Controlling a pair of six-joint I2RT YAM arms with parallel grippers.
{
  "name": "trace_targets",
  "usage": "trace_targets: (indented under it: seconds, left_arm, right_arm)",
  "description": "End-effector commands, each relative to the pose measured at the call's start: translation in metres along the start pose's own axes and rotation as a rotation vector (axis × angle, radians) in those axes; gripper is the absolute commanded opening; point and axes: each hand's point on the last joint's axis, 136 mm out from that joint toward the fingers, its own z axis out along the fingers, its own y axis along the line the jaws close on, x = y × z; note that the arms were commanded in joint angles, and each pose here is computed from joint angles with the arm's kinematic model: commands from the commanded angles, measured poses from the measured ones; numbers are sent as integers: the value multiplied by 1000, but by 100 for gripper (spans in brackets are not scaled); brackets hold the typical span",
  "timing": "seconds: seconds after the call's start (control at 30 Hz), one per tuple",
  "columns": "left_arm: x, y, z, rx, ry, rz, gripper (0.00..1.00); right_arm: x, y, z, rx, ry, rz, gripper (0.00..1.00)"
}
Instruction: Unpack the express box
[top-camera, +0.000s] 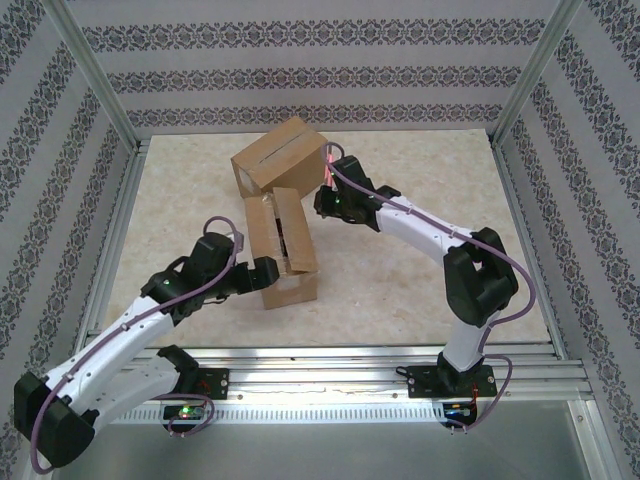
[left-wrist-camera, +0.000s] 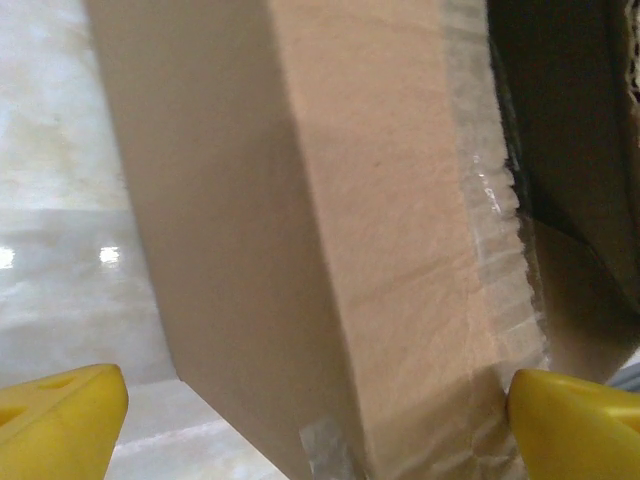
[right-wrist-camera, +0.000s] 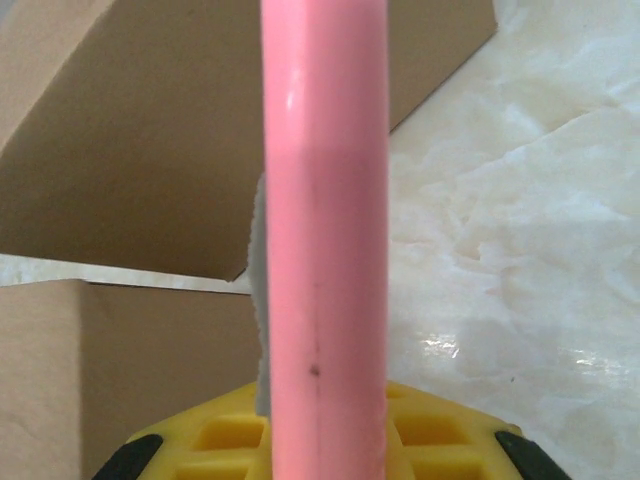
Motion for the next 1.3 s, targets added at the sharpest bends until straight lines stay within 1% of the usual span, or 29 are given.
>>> trace_targets:
  seconds: [0.0, 0.2, 0.33, 0.5, 0.6, 0.63, 0.73, 0.83, 0.9, 0.97, 1.07, 1.17, 1.27]
  left_arm:
    - [-5, -22, 9, 38, -13, 7, 97]
    - [4, -63, 31, 137, 6, 52, 97]
    - [8, -90, 41, 202, 9, 82, 98]
    - [8, -124, 45, 305, 9, 125, 99]
    - [4, -130, 43, 305, 8, 144, 99]
    - [3, -130, 40, 294, 5, 153, 100]
    - [-6, -124, 21, 222, -16, 205, 100]
    - [-21, -109, -7, 98, -62, 252, 100]
    - [-35, -100, -28, 27, -99, 274, 100]
    - [-51, -89, -43, -53, -133, 282, 100]
    - [-80, -68, -58, -170, -195, 279, 100]
    - [-112, -46, -57, -215, -227, 226, 100]
    - [-142, -23, -46, -236, -255, 158, 100]
  right_arm:
    - [-17, 5, -6, -40, -27, -12, 0]
    - [-23, -2, -9, -38, -19, -25, 0]
    - [-29, -15, -22, -22, -35, -28, 0]
    - [-33, -42, -64, 38, -87, -44, 0]
    - [-24, -65, -101, 136, -124, -80, 0]
    - [-19, -73, -113, 173, -131, -87, 0]
    - [11, -99, -144, 257, -124, -91, 0]
    - [49, -119, -169, 293, -106, -72, 0]
    - [77, -128, -179, 290, -83, -51, 0]
    - [99, -130, -184, 270, -61, -31, 0]
    - [128, -119, -180, 184, -21, 18, 0]
    - [147, -99, -167, 95, 2, 57, 0]
    - [154, -84, -152, 46, 1, 90, 0]
